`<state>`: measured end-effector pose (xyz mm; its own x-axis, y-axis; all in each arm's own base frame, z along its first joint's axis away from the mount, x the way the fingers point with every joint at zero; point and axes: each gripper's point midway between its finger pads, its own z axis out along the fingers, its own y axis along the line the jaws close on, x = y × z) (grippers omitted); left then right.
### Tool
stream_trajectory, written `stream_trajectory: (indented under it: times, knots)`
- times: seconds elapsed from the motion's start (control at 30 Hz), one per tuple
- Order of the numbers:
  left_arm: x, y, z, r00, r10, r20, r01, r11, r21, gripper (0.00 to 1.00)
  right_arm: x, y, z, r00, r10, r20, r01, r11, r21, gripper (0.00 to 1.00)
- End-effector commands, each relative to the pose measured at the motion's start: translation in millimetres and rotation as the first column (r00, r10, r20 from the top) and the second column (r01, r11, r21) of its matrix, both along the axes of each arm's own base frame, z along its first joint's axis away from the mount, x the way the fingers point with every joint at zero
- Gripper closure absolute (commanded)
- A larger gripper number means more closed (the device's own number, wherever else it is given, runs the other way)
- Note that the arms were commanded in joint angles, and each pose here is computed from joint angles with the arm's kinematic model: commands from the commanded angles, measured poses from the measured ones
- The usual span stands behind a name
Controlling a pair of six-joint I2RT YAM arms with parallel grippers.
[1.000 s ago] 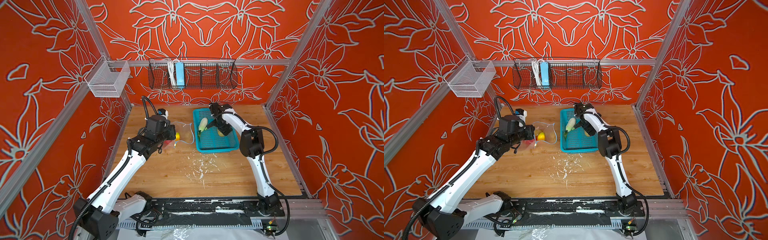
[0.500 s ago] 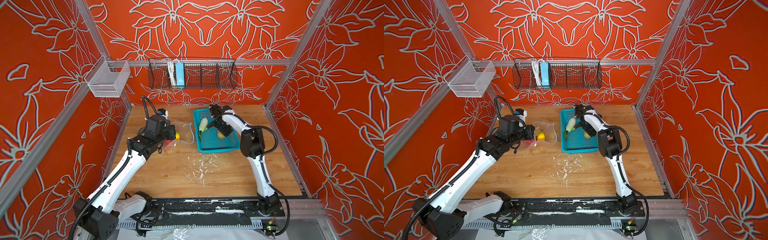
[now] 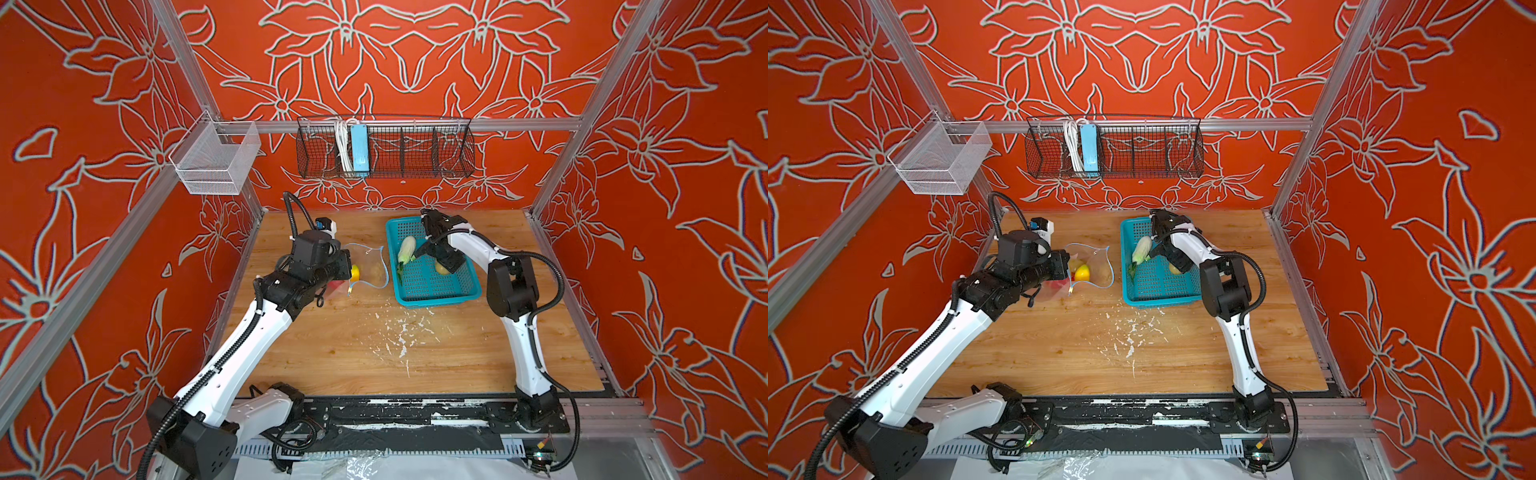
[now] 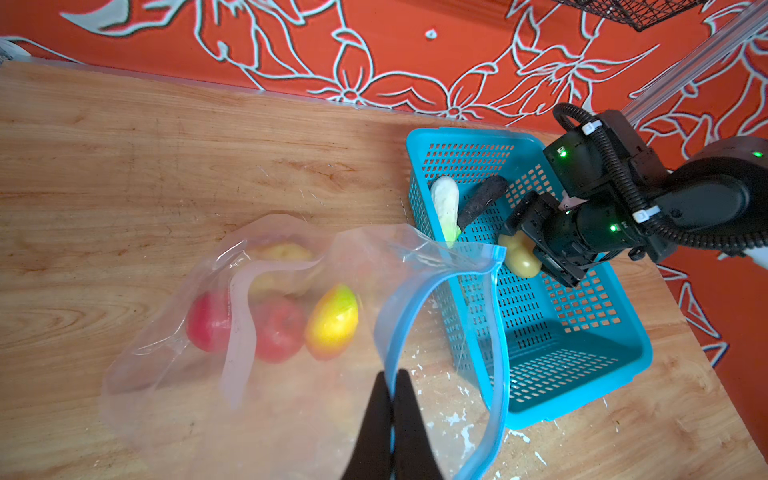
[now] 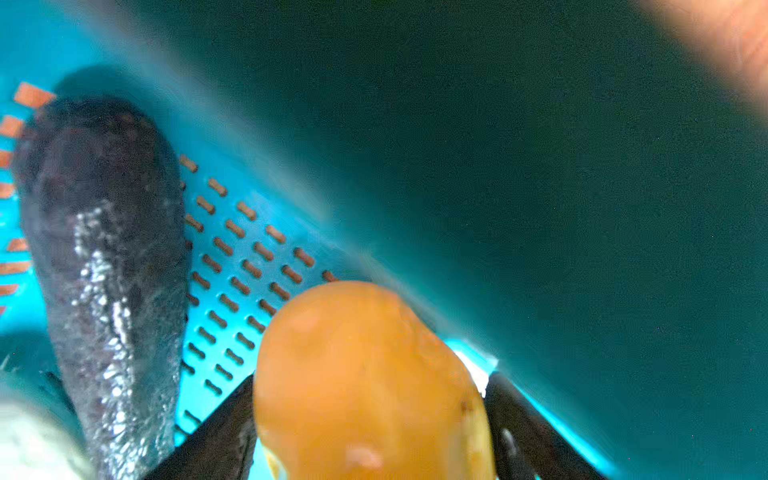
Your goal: Place the food in the zip-top bag and seal the zipper
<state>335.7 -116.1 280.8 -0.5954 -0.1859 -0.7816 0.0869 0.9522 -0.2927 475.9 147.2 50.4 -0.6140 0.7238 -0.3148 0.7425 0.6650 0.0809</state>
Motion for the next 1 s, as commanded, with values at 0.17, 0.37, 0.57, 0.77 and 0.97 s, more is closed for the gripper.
stream_trajectory:
  times: [0.17,0.37,0.57,0.77,0.97]
  knots:
    - [-0.2,1.5,4.3,1.0,0.005,0.02,-0.005,1.0,-0.004,1.0,-9.8,9.3,-9.7,0.998,0.038,-0.048,-0.036,0.998,0.049,0.34]
    - [-0.6,1.9,5.3,1.0,0.007,0.023,-0.006,1.0,-0.006,1.0,-6.5,18.1,1.8,0.999,0.051,0.007,-0.051,0.993,0.107,0.35]
    - [-0.6,1.8,5.3,1.0,0.006,0.023,-0.006,1.0,-0.004,1.0,-5.2,24.5,22.7,0.994,0.053,0.096,-0.069,0.982,0.175,0.35]
    - [-0.5,1.9,4.9,1.0,0.007,0.022,-0.007,1.0,-0.007,1.0,-13.5,27.4,24.1,0.993,0.086,0.082,-0.1,0.976,0.191,0.32]
    - [-0.3,1.0,4.5,1.0,0.004,0.02,-0.004,1.0,-0.01,1.0,-25.1,30.2,25.4,0.988,0.138,0.066,-0.148,0.969,0.197,0.18]
